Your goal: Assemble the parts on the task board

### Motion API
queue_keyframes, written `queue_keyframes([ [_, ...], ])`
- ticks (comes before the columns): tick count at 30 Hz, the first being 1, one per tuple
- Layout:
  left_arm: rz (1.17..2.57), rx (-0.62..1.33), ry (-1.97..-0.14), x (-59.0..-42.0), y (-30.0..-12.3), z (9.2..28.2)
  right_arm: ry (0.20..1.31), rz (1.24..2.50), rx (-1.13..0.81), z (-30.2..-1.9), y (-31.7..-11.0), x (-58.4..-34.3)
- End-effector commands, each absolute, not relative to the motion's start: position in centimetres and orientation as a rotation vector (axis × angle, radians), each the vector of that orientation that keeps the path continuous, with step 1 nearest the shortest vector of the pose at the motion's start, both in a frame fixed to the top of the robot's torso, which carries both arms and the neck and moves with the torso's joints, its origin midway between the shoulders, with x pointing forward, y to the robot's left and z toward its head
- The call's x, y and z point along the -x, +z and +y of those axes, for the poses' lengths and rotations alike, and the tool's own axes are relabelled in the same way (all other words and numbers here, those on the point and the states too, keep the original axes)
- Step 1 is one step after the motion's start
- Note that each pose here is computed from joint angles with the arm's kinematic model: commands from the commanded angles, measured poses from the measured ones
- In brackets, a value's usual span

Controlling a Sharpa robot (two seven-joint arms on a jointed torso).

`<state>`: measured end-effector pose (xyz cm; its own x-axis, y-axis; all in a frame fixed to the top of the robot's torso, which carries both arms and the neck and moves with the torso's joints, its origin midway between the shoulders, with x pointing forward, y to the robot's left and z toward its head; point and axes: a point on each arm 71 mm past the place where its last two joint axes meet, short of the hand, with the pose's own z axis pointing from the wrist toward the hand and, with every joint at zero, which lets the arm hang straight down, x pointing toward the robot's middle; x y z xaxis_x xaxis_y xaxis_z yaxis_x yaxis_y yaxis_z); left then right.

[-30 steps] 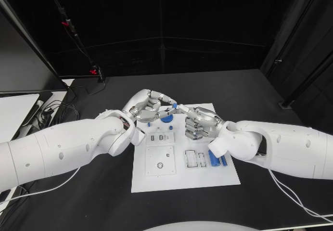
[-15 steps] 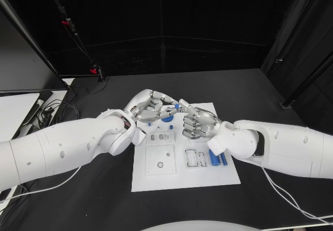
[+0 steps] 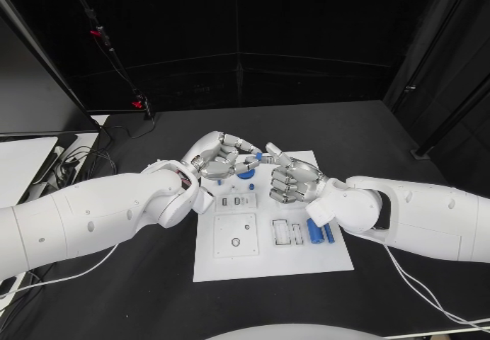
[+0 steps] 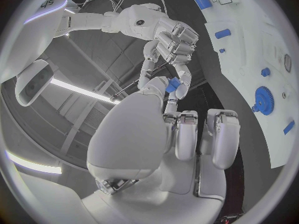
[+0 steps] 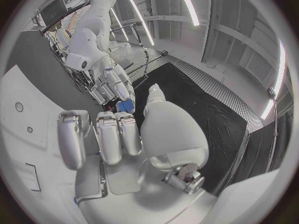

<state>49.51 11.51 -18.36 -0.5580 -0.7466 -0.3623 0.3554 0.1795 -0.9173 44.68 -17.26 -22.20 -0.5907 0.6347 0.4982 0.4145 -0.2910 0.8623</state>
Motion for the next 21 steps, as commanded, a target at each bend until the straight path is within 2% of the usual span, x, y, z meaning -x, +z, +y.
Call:
queue_keyframes([
  [1, 1.560, 0.408, -1.518, -49.75, -18.42, 11.89, 2.017, 1.745, -1.345, -17.24, -21.98, -44.70],
  [21, 1.555, 0.420, -1.495, -49.89, -18.46, 12.44, 1.979, 1.738, -1.361, -17.66, -22.16, -44.90],
])
